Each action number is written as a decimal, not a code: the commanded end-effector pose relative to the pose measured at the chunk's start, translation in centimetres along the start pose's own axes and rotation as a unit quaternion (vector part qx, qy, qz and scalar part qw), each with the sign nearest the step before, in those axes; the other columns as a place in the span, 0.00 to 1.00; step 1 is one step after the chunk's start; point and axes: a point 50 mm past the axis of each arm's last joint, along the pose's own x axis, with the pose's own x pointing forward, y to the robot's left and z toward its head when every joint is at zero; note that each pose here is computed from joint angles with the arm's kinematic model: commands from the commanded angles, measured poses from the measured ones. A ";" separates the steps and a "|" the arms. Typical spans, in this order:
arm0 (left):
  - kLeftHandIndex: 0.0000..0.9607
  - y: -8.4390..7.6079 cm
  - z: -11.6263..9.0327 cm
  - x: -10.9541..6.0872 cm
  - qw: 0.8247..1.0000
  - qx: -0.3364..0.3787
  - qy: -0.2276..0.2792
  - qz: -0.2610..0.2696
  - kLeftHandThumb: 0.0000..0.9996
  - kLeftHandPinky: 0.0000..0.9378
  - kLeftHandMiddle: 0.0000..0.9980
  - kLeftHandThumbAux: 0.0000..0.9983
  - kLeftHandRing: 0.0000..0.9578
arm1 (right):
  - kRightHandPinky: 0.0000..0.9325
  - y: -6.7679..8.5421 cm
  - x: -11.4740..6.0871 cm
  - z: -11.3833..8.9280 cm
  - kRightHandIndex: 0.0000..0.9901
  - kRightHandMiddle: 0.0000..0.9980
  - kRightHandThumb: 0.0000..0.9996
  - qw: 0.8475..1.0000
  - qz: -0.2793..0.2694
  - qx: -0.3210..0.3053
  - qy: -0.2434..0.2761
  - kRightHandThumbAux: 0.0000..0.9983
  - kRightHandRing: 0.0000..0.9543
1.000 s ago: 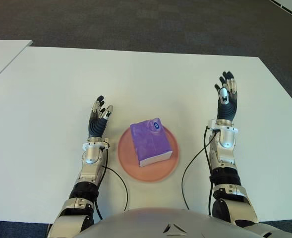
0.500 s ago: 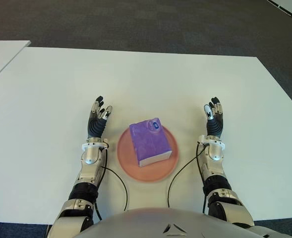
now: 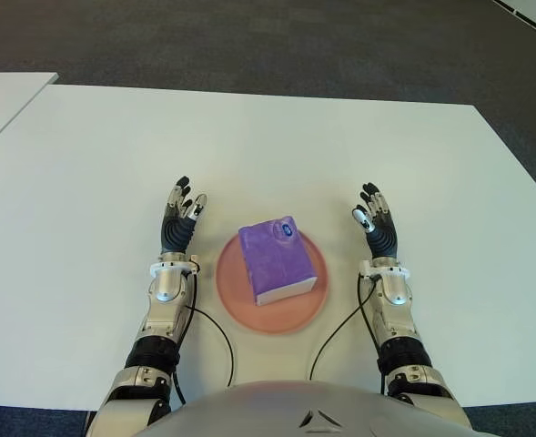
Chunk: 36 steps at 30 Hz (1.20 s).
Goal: Put the tissue paper into the plate.
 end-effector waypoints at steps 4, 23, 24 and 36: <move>0.00 0.2 -1.5 -1.1 0.999 0.008 0.041 -0.003 0.00 0.00 0.00 0.46 0.00 | 0.00 0.5 -1.0 -2.3 0.00 0.00 0.00 0.996 0.038 -0.036 0.074 0.52 0.00; 0.00 0.1 -1.3 -0.9 0.999 0.006 0.037 -0.005 0.00 0.00 0.00 0.45 0.00 | 0.00 0.8 1.0 -0.9 0.00 0.00 0.02 0.983 0.155 -0.074 0.066 0.40 0.00; 0.00 0.2 -1.3 -0.8 0.999 0.006 0.037 -0.005 0.00 0.00 0.00 0.45 0.00 | 0.00 0.8 1.0 -0.9 0.00 0.00 0.01 0.983 0.154 -0.076 0.070 0.40 0.00; 0.00 0.2 -1.1 -0.6 0.999 0.000 0.038 -0.011 0.00 0.00 0.00 0.46 0.00 | 0.00 0.1 0.3 -0.8 0.00 0.00 0.04 0.976 0.148 -0.159 0.031 0.41 0.00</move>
